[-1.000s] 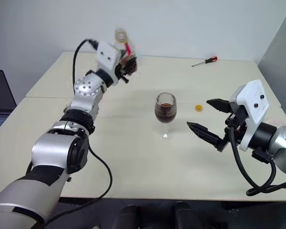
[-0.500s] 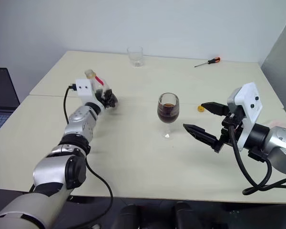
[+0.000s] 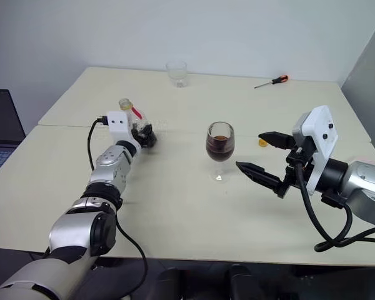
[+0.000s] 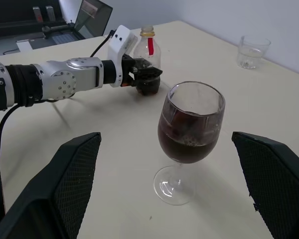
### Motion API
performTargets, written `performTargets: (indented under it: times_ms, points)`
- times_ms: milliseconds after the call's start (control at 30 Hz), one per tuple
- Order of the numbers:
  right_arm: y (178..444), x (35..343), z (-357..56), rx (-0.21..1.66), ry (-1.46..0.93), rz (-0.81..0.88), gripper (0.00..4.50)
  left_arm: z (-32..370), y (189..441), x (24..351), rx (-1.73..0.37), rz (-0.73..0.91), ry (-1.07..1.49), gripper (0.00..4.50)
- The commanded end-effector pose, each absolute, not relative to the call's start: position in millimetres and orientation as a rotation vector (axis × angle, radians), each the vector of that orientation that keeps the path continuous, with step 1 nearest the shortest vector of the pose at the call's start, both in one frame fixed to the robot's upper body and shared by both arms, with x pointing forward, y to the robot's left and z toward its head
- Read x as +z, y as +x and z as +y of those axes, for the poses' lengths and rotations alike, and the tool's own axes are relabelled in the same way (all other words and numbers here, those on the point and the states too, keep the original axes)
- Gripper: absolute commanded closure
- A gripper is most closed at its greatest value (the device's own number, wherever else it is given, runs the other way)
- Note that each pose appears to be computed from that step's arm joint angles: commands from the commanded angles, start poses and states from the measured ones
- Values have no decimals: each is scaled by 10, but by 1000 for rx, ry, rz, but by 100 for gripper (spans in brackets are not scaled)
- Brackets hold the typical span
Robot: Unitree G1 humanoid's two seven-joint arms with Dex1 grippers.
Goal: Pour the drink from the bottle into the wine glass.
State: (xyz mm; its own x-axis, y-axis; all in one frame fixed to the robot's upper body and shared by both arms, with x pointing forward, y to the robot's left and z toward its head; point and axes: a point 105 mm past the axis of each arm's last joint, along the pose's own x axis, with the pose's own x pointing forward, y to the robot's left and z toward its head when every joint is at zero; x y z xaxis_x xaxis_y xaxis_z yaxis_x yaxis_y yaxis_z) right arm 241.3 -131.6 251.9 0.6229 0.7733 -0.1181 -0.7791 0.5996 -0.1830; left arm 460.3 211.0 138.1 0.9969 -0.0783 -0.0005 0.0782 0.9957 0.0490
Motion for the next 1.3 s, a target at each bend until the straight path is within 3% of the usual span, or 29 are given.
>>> performTargets:
  times_ms: [33,100,600,1300]
  points:
    - [2418,2598,-1332,885,-244,-12,0,2120,4615,1545,-84,-53,102,61]
    - [2421,2597,-1335,884,-245,-11,0,2129,4614,1561,-85,-56,118,4]
    - [2501,2605,-1347,917,-259,-2,0,2325,4443,1908,-128,-142,205,4]
    - [2672,2605,-1303,988,-271,-11,0,2135,4269,2670,-299,-320,270,4]
